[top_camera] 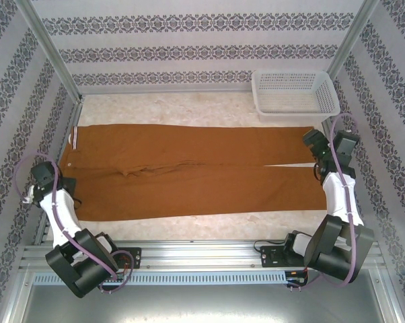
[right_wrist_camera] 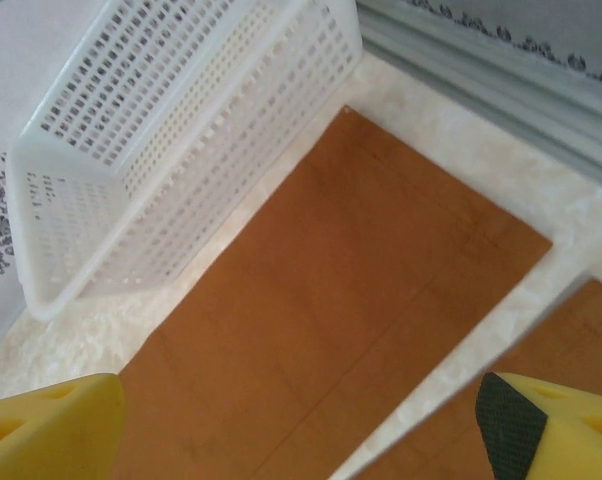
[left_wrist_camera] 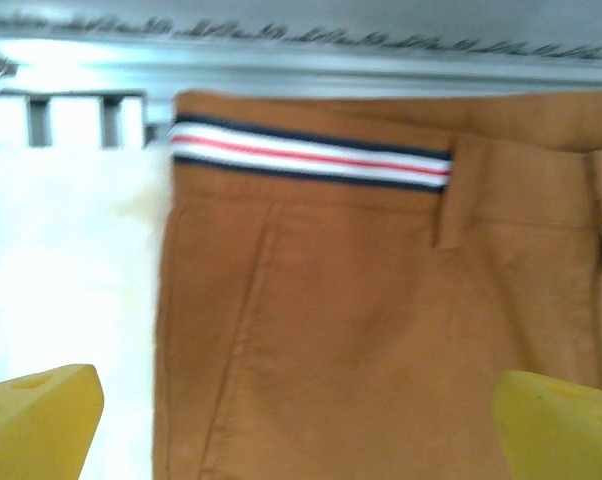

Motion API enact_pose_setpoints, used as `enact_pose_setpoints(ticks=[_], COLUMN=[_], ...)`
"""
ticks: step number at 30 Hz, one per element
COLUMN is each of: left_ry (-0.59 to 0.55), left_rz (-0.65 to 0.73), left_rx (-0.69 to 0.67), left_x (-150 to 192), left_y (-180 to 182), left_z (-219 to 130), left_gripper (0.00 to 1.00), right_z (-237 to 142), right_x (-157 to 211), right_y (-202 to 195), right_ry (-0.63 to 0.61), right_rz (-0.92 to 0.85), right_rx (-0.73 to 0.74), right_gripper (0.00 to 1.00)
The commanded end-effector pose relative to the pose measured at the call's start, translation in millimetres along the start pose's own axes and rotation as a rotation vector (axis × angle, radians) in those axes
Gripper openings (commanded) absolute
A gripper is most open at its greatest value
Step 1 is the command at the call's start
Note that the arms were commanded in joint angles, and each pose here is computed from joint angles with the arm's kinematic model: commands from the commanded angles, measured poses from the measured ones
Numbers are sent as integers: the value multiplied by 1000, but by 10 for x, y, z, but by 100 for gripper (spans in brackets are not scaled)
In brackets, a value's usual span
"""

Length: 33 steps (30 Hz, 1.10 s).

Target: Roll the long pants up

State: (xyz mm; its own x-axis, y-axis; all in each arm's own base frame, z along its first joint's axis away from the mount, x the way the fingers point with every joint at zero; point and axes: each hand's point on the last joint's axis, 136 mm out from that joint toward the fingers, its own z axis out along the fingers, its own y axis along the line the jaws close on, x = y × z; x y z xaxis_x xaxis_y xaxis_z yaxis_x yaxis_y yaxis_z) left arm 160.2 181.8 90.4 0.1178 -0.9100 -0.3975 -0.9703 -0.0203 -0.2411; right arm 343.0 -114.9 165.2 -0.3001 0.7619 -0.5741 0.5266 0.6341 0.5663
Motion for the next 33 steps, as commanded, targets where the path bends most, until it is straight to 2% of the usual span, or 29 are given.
enact_pose_setpoints(ticks=[1, 3, 5, 9, 16, 21, 22, 24, 25, 26, 27, 33], left_ry=[-1, -22, -37, -44, -41, -38, -31, -13, -2, 8, 18, 57], left_rz=[-79, -102, -127, -150, -152, -162, -159, -148, -149, -148, -151, -171], left_rx=[-152, -220, -227, -177, -202, -197, -197, -186, -176, -172, -169, -145], left_x=[118, 129, 136, 102, -31, -99, -100, -89, -73, -55, -39, 59], left_y=[374, 528, 575, 461, 311, 204, 181, 135, 111, 100, 93, 76], left_z=[126, 196, 297, 469, 663, 752, 773, 814, 829, 845, 853, 882], left_gripper=[100, 100, 100, 100, 100, 100, 91, 41, 21, 6, 0, 0], right_z=[-50, -81, -98, -151, -262, -389, -429, -529, -583, -631, -664, -835], right_x=[202, 236, 287, 346, 347, 365, 388, 469, 546, 640, 722, 1204], right_y=[-198, -277, -334, -416, -535, -798, -908, -1138, -1251, -1337, -1382, -1633], right_ry=[66, 78, 91, 96, 82, 56, 56, 74, 96, 124, 148, 248], right_rz=[66, 79, 95, 101, 107, 144, 163, 226, 279, 336, 377, 504], right_rx=[55, 83, 83, 91, 124, 246, 292, 384, 422, 444, 453, 553], right_gripper=[91, 89, 87, 88, 88, 87, 87, 87, 87, 85, 84, 74])
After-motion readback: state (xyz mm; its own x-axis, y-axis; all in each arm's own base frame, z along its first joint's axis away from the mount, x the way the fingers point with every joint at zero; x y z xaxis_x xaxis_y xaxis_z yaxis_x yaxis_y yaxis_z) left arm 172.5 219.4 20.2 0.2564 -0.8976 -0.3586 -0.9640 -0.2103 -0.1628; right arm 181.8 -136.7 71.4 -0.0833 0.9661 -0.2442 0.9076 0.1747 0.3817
